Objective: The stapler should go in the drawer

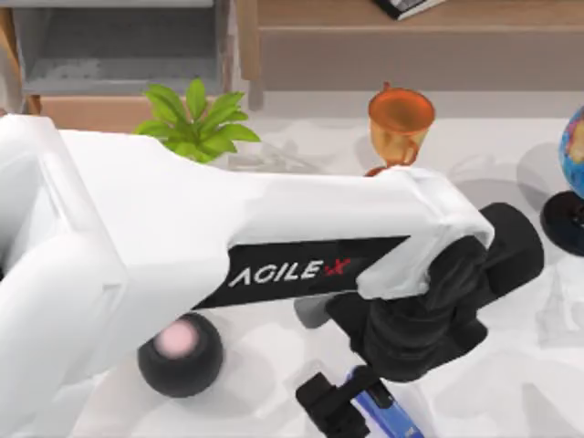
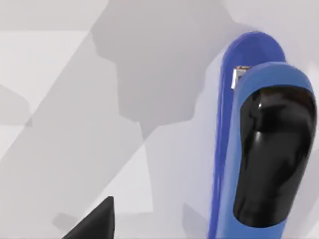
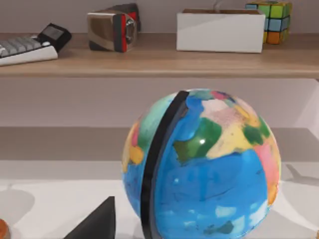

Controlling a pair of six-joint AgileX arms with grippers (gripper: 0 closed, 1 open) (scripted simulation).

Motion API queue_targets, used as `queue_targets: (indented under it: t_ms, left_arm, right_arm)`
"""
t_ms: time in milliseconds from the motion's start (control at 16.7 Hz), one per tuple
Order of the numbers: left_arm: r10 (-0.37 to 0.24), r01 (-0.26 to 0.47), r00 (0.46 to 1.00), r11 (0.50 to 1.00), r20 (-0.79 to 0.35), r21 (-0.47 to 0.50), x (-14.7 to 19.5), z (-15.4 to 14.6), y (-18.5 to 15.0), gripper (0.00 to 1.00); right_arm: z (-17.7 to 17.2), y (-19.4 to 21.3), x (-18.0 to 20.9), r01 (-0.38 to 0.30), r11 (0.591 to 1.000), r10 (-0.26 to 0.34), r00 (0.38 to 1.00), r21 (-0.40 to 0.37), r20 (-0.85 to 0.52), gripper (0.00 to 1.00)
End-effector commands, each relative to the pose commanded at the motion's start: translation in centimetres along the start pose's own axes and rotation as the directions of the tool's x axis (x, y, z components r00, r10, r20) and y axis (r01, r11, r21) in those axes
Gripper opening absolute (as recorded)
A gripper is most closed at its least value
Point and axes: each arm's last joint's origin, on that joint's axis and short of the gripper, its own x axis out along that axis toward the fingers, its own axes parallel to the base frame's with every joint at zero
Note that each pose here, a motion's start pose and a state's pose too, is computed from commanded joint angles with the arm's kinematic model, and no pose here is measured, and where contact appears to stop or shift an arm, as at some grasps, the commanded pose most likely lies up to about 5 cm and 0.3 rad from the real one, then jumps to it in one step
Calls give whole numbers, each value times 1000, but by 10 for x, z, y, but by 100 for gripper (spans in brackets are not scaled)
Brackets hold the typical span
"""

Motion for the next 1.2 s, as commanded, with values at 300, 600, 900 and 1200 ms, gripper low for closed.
queue_targets:
  t_ms: [300,600,900,1200]
  left_arm:
    - [-2,2,1000,1000,0,0,36,-1,0,100]
    - [-2,2,1000,1000,0,0,37,-1,0,85]
    - [-2,2,1000,1000,0,0,37,-1,0,47]
    - [-2,2,1000,1000,0,0,37,-1,0,10]
  right_arm:
    - [0,0,0,0,1000,0,1000,0,0,100]
    - [0,0,0,0,1000,0,1000,0,0,100]
    - [0,0,0,0,1000,0,1000,0,0,100]
    - [0,0,0,0,1000,0,1000,0,0,100]
